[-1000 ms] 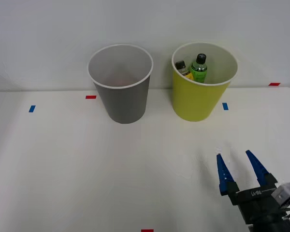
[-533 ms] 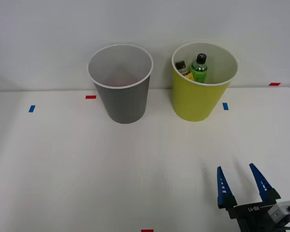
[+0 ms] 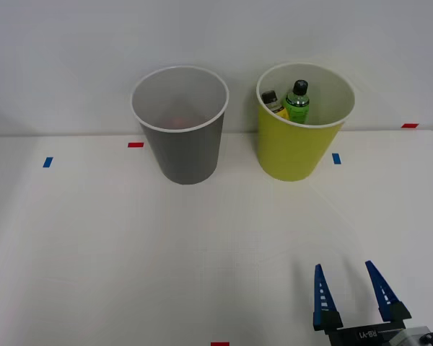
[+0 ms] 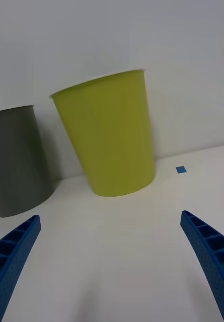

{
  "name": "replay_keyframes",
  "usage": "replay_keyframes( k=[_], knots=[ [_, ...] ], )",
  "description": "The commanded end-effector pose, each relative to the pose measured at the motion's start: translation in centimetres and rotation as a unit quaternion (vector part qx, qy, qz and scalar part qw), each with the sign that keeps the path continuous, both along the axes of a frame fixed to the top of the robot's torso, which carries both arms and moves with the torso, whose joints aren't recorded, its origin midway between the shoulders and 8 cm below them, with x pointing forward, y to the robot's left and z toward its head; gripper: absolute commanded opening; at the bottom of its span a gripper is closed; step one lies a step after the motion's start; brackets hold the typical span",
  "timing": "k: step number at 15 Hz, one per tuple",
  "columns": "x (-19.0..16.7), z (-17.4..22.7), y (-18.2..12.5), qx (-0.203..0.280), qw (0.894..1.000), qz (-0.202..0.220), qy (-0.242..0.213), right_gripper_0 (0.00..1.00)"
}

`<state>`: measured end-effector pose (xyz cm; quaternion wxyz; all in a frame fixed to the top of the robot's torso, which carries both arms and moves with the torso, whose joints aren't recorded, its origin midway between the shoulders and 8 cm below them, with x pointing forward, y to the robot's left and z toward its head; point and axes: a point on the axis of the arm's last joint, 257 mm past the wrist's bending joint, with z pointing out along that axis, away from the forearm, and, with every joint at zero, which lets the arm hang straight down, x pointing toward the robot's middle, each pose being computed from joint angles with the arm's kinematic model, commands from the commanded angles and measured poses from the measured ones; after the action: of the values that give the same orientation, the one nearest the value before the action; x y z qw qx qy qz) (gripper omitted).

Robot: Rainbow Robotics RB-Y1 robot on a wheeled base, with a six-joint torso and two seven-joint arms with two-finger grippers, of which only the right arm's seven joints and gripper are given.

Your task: Put cans in the gray bin, plastic bottles in the light green bin

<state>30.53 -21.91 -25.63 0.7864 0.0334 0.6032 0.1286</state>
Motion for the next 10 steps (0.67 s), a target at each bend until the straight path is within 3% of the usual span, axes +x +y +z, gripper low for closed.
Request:
replay_keyframes(
  k=[1, 4, 10],
  knots=[
    [-0.5, 0.1, 1.1, 0.002, 1.000, -0.019, -0.005, 0.95],
    [-1.1, -0.3, 2.4, -0.024, 1.000, -0.019, 0.000, 0.95],
    [-1.1, -0.3, 5.8, -0.053, 0.998, 0.040, -0.006, 0.95]
  ],
)
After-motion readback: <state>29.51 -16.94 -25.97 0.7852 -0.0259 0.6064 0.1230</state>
